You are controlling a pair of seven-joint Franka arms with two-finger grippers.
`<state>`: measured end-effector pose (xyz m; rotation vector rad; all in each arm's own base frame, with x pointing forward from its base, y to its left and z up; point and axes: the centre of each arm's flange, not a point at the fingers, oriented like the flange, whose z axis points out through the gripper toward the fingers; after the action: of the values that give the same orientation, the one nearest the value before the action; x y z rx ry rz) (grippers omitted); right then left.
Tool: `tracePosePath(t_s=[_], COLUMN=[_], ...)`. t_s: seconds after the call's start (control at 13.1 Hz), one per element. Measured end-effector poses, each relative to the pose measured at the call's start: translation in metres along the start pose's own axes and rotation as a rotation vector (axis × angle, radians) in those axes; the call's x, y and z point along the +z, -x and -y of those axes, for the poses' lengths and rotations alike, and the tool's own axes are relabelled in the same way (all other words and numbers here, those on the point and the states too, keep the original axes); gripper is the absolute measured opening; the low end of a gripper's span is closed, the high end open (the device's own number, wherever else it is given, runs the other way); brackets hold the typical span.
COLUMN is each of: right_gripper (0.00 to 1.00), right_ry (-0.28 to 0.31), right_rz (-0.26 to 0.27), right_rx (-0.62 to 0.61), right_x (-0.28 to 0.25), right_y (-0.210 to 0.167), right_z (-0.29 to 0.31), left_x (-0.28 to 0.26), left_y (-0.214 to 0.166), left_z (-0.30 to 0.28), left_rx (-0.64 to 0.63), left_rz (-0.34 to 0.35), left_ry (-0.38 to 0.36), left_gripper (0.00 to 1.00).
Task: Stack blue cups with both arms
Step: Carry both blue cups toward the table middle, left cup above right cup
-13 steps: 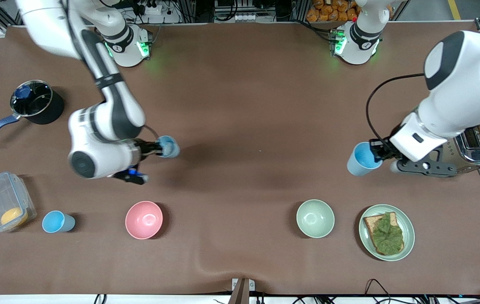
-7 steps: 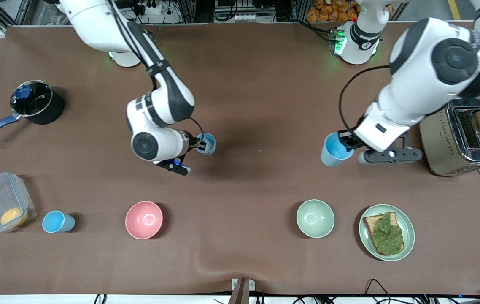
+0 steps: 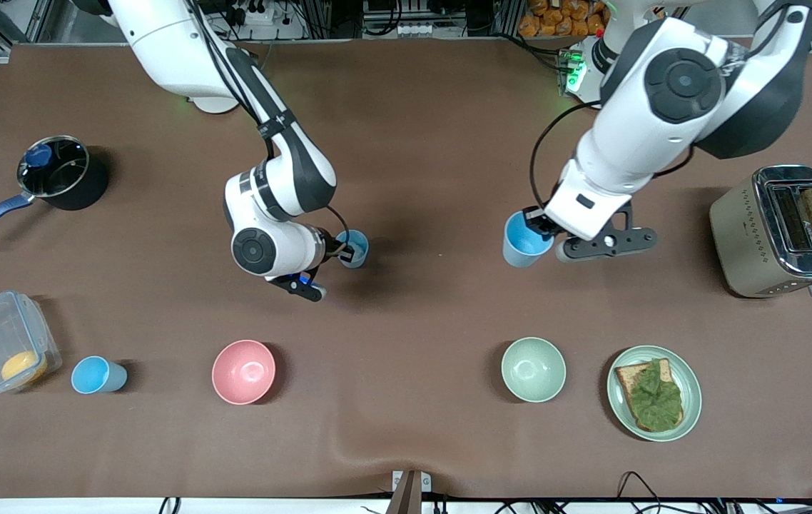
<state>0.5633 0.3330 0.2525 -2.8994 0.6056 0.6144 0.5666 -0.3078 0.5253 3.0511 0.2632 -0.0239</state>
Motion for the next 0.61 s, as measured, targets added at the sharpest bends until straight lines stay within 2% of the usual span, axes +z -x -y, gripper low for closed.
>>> tracePosePath(t_s=[0.15,0.38,0.61], right_gripper=[0.65,0.99,1.00], right_ry=[-0.008,-0.002,-0.007], right_rz=[-0.006,0.028,0.038], right_rx=[-0.005,-0.006,-0.044], right_x=[-0.008,-0.048,-0.102], right_y=[0.000,-0.007,-0.054], right_z=[0.003,-0.002,-0.059], left_x=[0.008,0.025,0.059], left_y=[0.012,0.031,0.065], left_z=[-0.021,-0.069,-0.126], left_rx=[-0.029,-0.097,-0.168], left_rz=[0.011,0.012,-0.015], left_ry=[0.003,0.048,0.063], left_gripper=[0.03,0.03,0.03])
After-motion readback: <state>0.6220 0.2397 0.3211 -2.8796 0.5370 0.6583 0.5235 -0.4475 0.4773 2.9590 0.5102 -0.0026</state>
